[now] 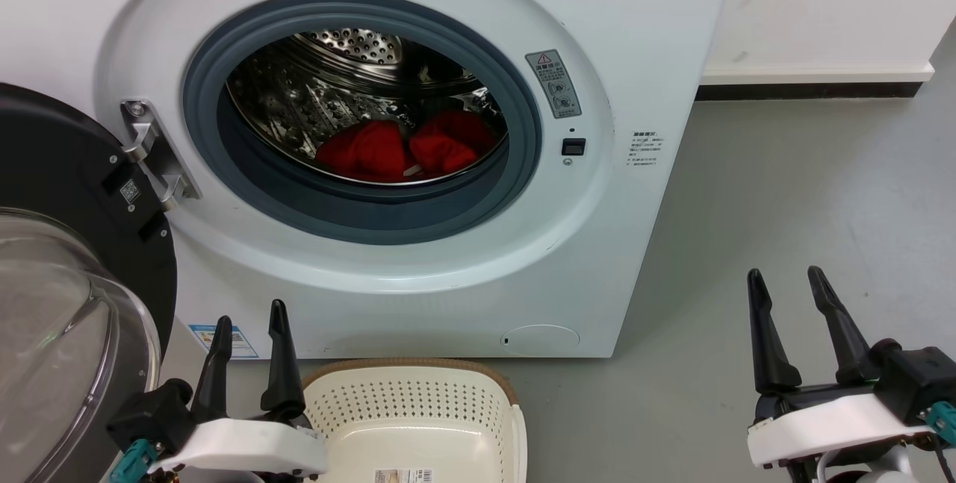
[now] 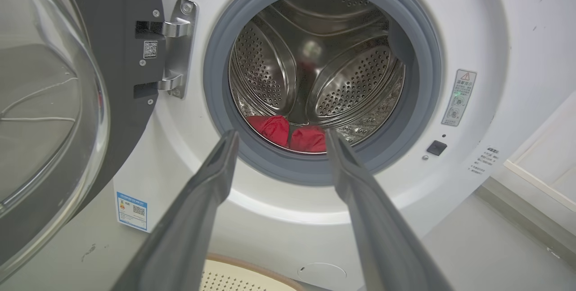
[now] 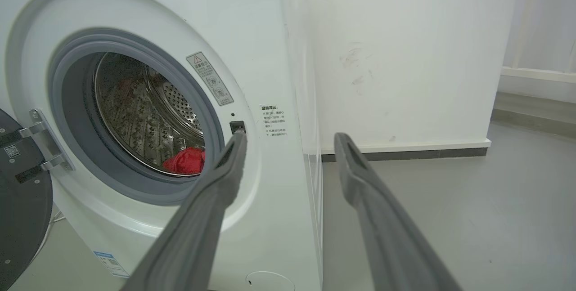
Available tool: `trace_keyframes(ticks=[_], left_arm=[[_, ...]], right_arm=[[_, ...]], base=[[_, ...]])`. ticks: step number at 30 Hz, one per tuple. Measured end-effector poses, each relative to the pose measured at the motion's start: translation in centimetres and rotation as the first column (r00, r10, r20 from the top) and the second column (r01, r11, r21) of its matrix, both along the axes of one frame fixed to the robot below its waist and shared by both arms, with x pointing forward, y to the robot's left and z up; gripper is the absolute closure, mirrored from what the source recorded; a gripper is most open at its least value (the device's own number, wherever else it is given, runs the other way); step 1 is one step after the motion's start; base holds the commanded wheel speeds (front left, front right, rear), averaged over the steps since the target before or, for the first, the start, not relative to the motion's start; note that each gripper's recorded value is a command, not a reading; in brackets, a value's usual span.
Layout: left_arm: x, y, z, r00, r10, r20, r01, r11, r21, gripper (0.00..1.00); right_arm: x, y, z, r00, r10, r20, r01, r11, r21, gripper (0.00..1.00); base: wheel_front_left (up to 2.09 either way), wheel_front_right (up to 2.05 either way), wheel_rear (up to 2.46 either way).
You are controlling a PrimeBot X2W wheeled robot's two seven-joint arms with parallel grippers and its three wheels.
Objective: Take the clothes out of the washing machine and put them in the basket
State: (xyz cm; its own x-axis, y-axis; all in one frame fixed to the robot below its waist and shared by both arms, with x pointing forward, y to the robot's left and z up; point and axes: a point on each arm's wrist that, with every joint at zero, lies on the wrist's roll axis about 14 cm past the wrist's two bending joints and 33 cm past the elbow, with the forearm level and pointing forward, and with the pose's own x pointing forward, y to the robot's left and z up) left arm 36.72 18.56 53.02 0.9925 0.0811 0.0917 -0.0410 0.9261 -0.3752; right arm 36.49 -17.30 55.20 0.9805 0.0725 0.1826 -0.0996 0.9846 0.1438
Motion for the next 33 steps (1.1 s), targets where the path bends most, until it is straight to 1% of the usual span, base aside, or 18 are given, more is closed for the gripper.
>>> trace_keyframes(ticks=[5, 9, 12, 21, 30, 33], left_arm=[[0.0, -0.4, 0.1, 1.0, -0.011, 0.011, 0.01, 0.999, 0.043, 0.0], [-0.1, -1.1, -0.2, 0.999, -0.034, 0.006, 0.033, 0.995, 0.094, 0.0], [-0.1, -1.6, -0.4, 0.999, -0.047, 0.0, 0.047, 0.989, 0.144, 0.0], [-0.3, -2.8, 0.4, 0.995, -0.089, 0.036, 0.079, 0.974, 0.214, 0.0], [-0.6, -4.2, 0.5, 0.99, -0.13, 0.045, 0.108, 0.935, 0.338, 0.0], [-0.6, -4.7, 0.5, 0.989, -0.141, 0.048, 0.114, 0.924, 0.366, 0.0]], right_arm=[[0.0, 0.0, -0.1, 1.0, -0.005, 0.004, 0.005, 0.999, -0.051, 0.0], [-0.2, 0.3, -0.7, 1.0, 0.004, -0.009, -0.004, 0.998, -0.055, 0.0], [-0.2, 0.1, -0.9, 1.0, -0.003, -0.011, 0.002, 0.997, -0.08, 0.0], [-0.3, -0.2, -0.8, 1.0, -0.016, 0.005, 0.016, 0.985, -0.172, 0.0], [-0.5, 0.5, -0.5, 1.0, 0.002, 0.026, 0.004, 0.968, -0.25, 0.0], [-0.6, 0.8, -0.5, 0.999, 0.011, 0.032, -0.002, 0.958, -0.286, 0.0]], base=[[0.0, 0.0, 0.0], [0.0, 0.0, 0.0], [0.0, 0.0, 0.0], [0.0, 0.0, 0.0], [0.0, 0.0, 0.0], [0.0, 0.0, 0.0]])
